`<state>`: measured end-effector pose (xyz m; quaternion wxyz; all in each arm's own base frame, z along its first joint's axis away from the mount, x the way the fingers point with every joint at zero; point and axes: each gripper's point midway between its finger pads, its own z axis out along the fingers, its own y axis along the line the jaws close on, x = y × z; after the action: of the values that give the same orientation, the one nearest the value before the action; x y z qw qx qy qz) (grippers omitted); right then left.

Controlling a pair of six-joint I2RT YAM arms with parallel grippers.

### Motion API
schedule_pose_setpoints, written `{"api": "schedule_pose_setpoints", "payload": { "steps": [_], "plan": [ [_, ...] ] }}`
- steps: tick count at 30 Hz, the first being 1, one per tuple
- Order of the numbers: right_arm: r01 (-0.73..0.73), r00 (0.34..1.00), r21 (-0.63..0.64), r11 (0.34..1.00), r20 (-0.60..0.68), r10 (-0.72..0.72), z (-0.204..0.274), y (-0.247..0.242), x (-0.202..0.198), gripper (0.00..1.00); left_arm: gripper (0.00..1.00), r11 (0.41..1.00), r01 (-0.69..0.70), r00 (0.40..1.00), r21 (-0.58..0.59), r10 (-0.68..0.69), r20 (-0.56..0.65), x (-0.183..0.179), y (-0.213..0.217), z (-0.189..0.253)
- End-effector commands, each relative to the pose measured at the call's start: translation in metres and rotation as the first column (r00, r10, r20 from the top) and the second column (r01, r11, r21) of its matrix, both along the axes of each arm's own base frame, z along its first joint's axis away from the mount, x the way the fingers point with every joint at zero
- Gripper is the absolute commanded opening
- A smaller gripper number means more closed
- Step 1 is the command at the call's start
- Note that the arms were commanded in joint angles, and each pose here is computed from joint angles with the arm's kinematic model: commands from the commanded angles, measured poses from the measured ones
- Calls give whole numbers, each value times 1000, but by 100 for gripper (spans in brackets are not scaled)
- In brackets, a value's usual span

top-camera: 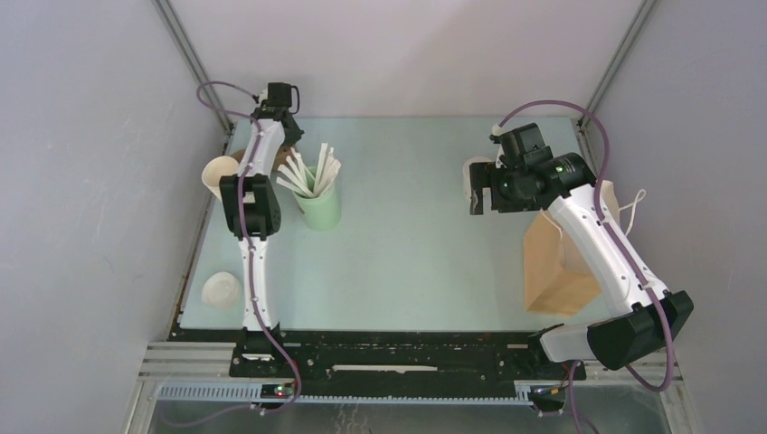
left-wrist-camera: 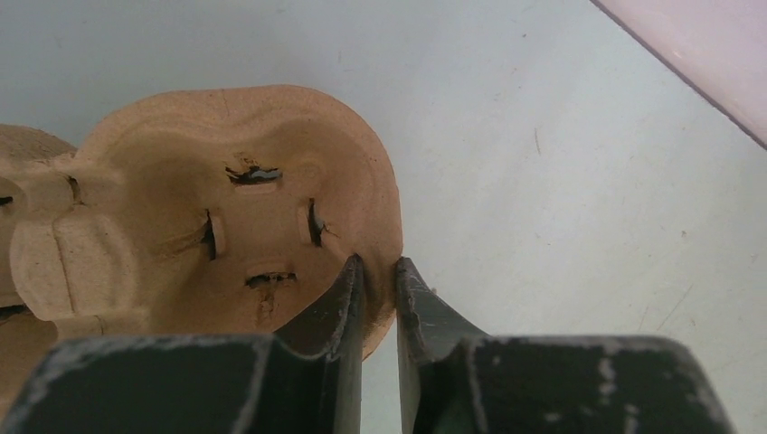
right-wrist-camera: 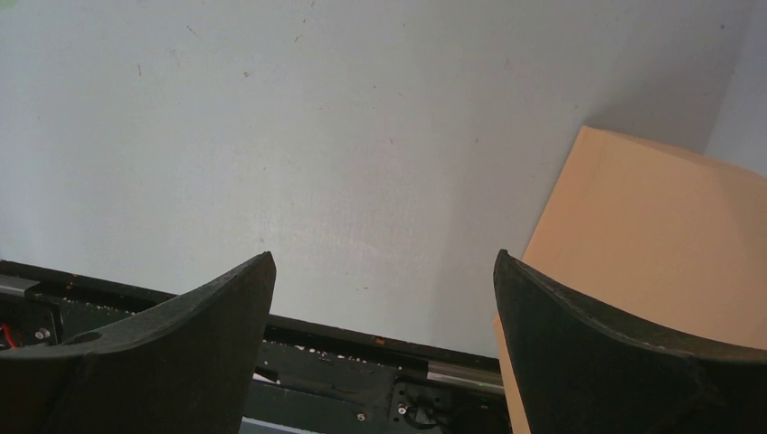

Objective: Pack the takeout coffee

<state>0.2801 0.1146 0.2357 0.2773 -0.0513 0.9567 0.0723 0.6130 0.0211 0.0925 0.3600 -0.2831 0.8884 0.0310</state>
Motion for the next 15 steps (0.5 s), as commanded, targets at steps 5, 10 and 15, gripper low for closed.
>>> {"api": "schedule_pose_setpoints", "payload": {
  "steps": [5,10,15],
  "plan": [
    [14,999,6,1000,43,-14,11,-4,4,100,17,986,130,973,-104,-107,205,28,-41,58],
    [16,999,7,1000,38,-17,9,-5,3,100,21,984,141,976,-106,-121,181,26,-46,48],
    [18,999,6,1000,37,-18,8,-6,4,100,27,983,151,979,-107,-133,154,22,-48,39]
  ]
}}
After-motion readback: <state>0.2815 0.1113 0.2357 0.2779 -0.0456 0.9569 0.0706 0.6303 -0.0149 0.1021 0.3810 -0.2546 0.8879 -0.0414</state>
